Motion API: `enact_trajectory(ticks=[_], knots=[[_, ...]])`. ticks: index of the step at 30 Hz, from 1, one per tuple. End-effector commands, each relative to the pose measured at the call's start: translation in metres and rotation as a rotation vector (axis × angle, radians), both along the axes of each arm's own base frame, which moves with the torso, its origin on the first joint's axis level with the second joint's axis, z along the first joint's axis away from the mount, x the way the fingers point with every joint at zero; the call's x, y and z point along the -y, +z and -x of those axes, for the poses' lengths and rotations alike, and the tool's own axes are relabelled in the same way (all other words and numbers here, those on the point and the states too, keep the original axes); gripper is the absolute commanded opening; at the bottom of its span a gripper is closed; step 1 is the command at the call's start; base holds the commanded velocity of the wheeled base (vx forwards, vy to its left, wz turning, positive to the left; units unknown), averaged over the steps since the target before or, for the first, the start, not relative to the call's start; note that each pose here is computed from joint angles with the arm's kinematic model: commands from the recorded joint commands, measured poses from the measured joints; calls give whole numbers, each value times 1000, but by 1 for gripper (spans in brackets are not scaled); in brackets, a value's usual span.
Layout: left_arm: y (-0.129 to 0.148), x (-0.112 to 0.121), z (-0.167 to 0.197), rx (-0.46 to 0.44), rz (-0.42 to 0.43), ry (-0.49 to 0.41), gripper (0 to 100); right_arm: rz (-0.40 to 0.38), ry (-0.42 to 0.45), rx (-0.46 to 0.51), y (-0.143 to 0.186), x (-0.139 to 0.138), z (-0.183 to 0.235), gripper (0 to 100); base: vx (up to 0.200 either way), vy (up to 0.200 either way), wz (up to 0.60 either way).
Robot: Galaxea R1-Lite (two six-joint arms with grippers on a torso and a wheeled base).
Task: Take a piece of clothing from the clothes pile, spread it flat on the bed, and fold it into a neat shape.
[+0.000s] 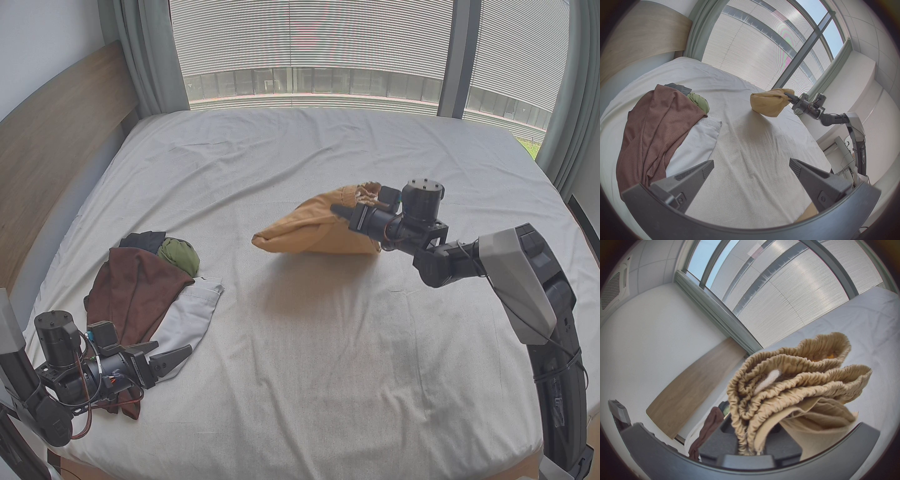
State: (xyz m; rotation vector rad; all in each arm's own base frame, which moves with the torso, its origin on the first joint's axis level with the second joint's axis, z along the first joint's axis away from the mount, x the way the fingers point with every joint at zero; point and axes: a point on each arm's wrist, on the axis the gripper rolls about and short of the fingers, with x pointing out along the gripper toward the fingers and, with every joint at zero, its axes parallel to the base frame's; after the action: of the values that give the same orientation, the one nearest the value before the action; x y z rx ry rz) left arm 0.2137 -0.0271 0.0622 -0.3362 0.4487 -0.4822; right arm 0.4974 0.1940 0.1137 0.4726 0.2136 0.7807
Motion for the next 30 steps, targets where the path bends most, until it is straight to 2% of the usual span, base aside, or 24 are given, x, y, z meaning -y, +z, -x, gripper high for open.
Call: enact_trajectory(ticks=[1,7,13,22,30], knots=[[2,0,1,19,2,0,100,71,-6,-113,-70,8,9,0,0,0,0],[1,1,2,16,1,-3,100,109,-15,-160,-95,25,38,0,0,0,0],[1,1,2,17,2,-5,100,112,-21,-174,-118,33,54,0,0,0,0],[1,1,2,16,1,-5,100,121,-11,-205,-150,31,62,0,0,0,0],[1,1,2,14,1,-5,100,123,-9,-210,-159,32,65,0,0,0,0]])
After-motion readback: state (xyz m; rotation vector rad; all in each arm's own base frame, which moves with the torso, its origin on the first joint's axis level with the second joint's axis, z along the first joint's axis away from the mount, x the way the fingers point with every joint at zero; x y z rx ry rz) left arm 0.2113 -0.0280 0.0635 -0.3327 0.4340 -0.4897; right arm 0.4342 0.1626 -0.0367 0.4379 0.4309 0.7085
